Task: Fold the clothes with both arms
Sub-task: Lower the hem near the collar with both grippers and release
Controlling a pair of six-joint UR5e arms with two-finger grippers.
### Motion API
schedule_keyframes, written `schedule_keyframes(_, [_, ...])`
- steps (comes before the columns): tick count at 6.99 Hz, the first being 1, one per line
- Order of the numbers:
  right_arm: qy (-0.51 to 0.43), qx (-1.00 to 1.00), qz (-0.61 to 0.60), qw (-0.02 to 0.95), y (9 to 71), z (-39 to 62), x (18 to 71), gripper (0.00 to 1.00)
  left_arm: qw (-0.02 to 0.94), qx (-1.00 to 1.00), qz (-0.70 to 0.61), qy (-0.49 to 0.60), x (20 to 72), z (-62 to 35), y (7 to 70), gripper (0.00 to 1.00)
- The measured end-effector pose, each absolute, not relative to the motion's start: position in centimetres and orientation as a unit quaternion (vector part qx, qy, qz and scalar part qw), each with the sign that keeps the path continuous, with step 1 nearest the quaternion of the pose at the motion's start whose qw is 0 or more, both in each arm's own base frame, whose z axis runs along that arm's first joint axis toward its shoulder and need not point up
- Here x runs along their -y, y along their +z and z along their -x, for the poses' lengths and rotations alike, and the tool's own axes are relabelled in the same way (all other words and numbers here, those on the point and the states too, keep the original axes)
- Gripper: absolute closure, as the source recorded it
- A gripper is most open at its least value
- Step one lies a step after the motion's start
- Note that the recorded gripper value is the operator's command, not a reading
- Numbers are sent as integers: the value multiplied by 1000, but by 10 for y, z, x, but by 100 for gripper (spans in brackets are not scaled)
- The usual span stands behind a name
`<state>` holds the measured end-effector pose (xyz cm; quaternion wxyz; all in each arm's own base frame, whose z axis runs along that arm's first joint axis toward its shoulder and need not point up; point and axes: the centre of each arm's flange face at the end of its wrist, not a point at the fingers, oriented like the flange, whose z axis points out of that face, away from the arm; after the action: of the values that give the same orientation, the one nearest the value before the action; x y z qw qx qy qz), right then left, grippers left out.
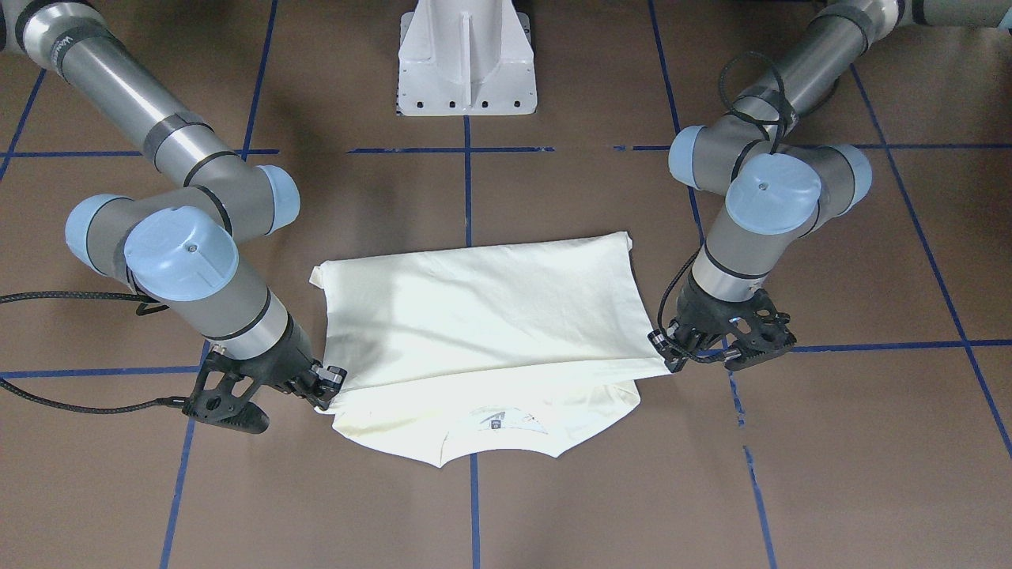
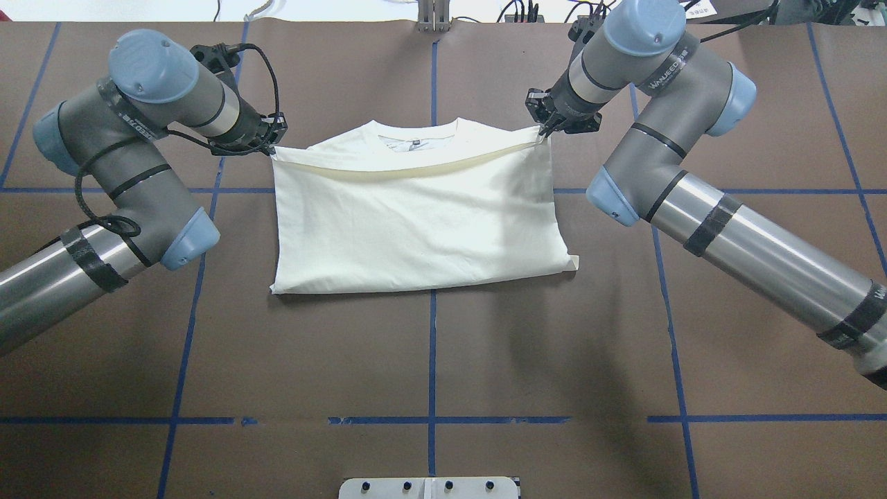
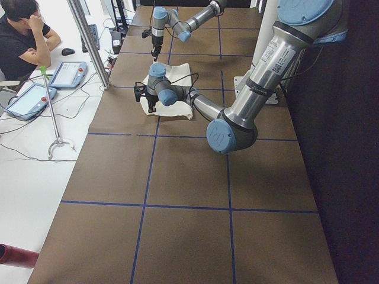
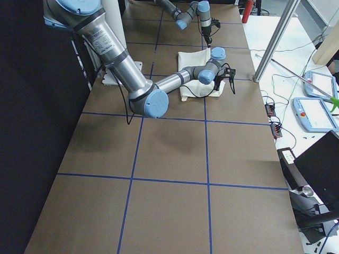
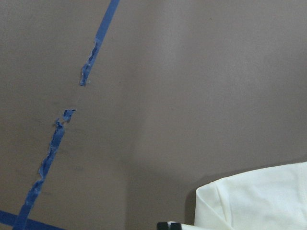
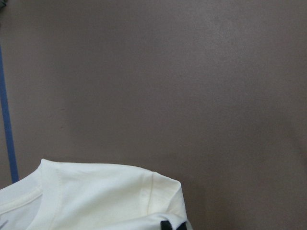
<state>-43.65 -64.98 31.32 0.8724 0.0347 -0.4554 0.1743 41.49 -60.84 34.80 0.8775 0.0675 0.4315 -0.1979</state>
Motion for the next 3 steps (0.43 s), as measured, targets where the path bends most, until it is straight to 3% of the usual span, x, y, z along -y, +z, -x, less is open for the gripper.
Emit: schedule_keyframes(3, [182, 446, -34, 876, 315, 435, 670, 100, 878, -430, -68, -197, 617, -419, 345, 100])
